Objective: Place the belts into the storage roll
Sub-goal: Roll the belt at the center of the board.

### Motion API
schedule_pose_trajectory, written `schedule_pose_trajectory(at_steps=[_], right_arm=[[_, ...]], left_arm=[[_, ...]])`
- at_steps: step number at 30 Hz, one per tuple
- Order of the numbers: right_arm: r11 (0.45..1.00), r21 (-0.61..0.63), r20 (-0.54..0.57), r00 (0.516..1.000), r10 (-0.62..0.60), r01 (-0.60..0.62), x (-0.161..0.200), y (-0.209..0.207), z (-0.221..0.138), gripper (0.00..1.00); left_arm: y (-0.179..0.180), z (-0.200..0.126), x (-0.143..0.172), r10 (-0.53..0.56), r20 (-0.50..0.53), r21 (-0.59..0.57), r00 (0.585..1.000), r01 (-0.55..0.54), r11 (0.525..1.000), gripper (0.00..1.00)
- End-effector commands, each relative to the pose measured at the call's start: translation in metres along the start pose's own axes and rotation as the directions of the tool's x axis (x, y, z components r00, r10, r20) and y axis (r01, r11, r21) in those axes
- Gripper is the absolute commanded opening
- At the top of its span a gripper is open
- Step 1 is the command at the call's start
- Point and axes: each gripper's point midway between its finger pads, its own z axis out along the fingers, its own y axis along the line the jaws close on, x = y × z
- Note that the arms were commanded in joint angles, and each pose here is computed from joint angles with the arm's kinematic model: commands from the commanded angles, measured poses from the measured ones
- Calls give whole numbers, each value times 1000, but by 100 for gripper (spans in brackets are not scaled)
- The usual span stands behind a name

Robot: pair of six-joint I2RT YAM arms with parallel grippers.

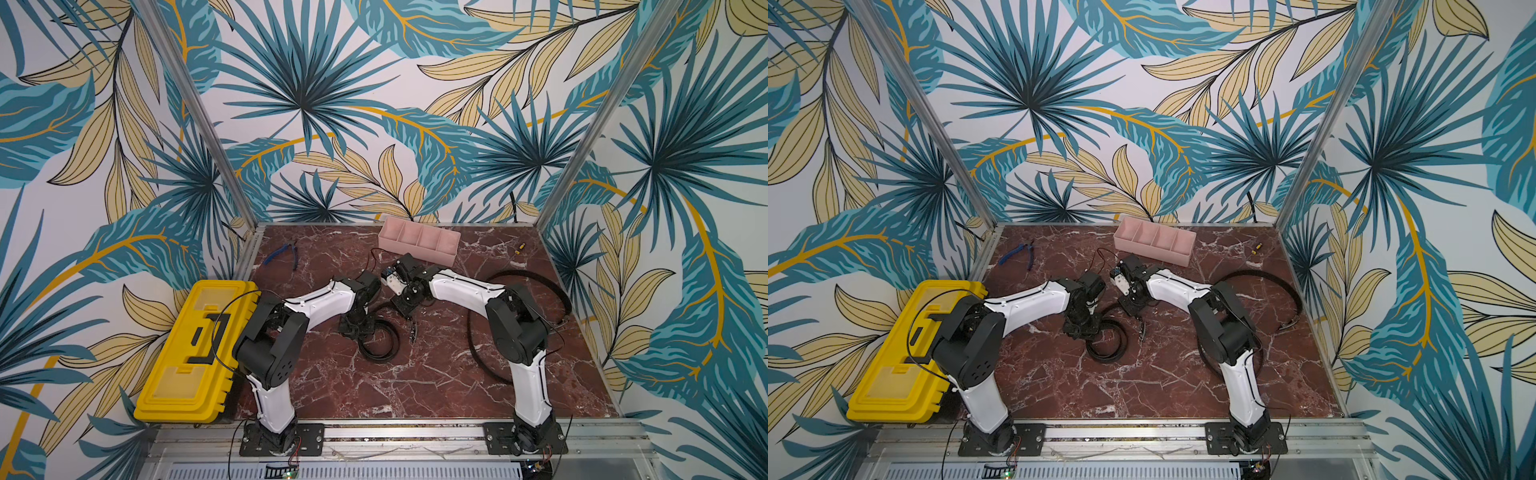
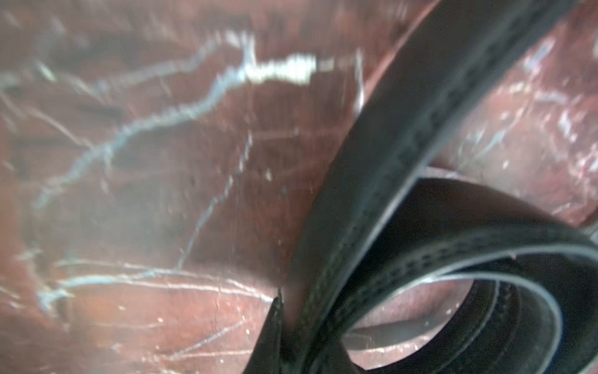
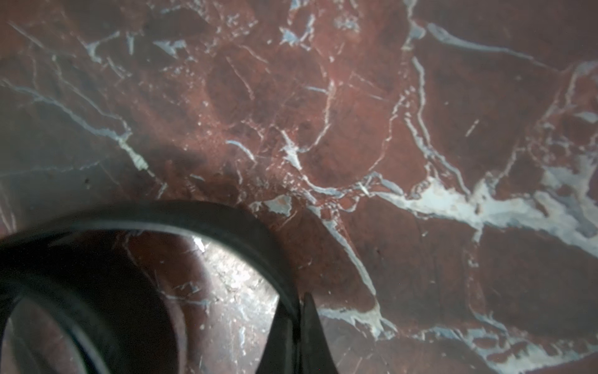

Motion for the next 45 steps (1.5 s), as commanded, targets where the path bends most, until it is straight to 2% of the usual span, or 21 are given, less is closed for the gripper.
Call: schedule_pose_trajectory(at_steps=[1,14,19,23,25,26,32,38,41,45], right_arm=[[997,46,-28,998,62,-60,13,-12,-4,0],[976,35,-15,976,218,-217,42,-21,-27,0],[973,38,-18,973,229,-228,51,-22,-33,0],[968,44,-34,968,248,-247,63,-24,-36,0],[966,46,-34,967,254,-253,68,-25,-38,0],[966,45,-34,966,256,-254,70,-25,-39,0],[961,56,-49,960,274,-272,84,-27,-44,0],[943,71,-70,942,329,-325,102,-30,-50,0],[931,80,-76,929,361,-356,112,-32,-52,0],[911,70,-70,909,412,-407,119,-29,-54,0]], left_arm=[[11,-1,5,3,-26,-56,1000,-4,998,13],[26,9,2,-27,-18,-144,999,24,989,28],[31,9,0,-40,-3,-175,999,39,984,27],[34,11,0,-55,-3,-182,998,54,982,22],[34,13,0,-61,-6,-186,998,59,981,11],[35,14,1,-63,-10,-188,998,60,980,9],[34,15,-3,-74,-8,-189,997,71,979,11],[34,19,-4,-87,-14,-194,996,83,978,22],[33,19,-5,-88,-14,-194,996,84,977,25],[33,20,-4,-98,-19,-192,995,92,977,25]])
